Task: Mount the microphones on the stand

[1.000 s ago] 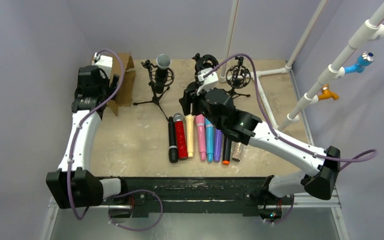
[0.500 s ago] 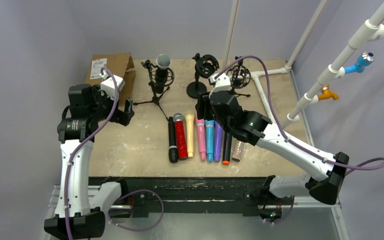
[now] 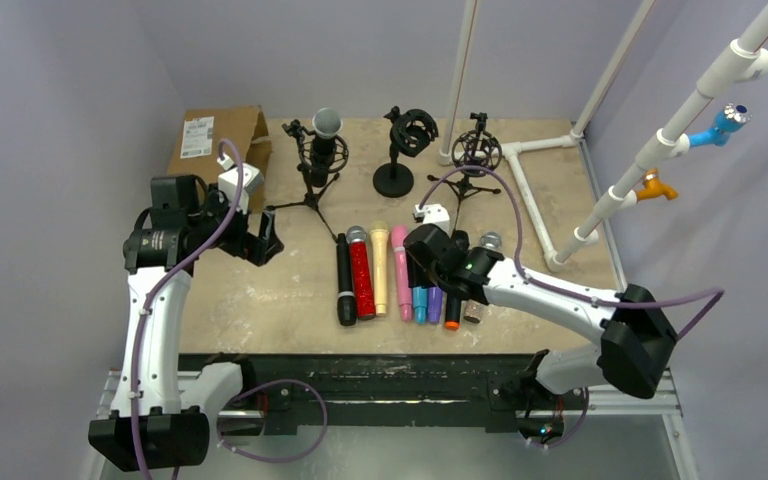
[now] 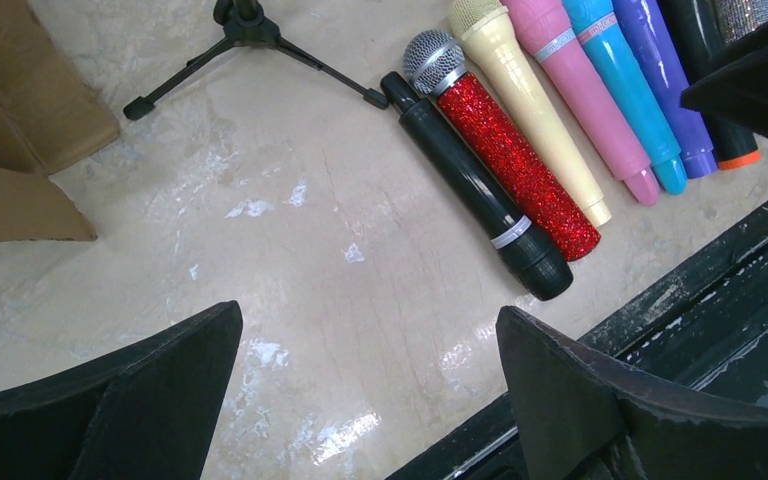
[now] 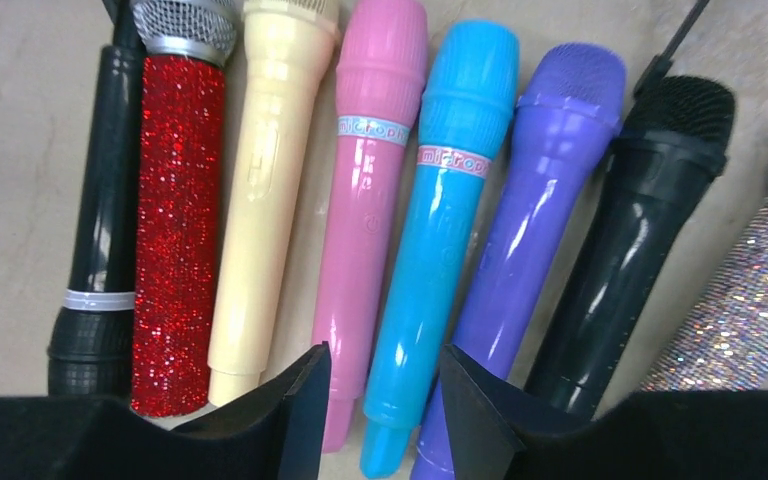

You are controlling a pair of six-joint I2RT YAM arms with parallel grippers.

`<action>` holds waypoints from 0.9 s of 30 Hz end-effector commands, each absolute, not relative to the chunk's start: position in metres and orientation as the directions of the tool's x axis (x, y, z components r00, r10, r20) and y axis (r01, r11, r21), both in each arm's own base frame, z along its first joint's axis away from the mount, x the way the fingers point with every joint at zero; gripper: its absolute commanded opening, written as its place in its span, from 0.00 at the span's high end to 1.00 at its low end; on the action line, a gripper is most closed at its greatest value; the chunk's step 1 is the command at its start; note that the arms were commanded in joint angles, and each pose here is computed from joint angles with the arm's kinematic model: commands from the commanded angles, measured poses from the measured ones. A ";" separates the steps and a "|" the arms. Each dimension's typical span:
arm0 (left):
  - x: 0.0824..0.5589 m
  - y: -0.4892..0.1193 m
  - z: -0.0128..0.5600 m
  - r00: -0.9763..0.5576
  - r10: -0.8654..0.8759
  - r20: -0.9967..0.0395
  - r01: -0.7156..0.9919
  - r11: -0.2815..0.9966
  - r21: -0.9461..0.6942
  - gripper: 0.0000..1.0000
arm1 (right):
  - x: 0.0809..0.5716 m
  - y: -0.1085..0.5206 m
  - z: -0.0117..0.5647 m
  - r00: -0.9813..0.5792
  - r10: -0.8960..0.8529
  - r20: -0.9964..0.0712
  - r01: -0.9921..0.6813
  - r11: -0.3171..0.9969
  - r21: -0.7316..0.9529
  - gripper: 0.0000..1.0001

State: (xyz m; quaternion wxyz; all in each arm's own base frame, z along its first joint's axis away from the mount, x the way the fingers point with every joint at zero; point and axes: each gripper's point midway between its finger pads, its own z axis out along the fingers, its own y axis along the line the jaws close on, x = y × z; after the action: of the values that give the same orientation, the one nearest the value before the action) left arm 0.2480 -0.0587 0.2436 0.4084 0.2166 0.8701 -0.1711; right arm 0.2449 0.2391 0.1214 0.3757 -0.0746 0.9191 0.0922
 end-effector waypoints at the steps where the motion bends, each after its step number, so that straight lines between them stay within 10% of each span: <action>1: 0.244 -0.061 0.245 -0.547 0.250 -0.799 0.544 0.832 -0.112 0.00 | 0.253 0.265 0.114 -0.712 -0.005 -0.702 -0.210 0.956 0.207 0.54; 27: 0.248 -0.041 0.242 -0.564 0.234 -0.792 0.439 0.897 -0.048 0.00 | 0.299 0.248 0.077 -0.725 -0.050 -0.687 -0.137 0.988 0.072 0.63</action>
State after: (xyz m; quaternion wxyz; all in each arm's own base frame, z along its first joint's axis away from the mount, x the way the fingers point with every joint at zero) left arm 0.2463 -0.0450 0.2332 0.4080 0.1975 0.8815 -0.1320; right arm 0.2848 0.2419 0.0708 0.3500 -0.0539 0.9333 0.0589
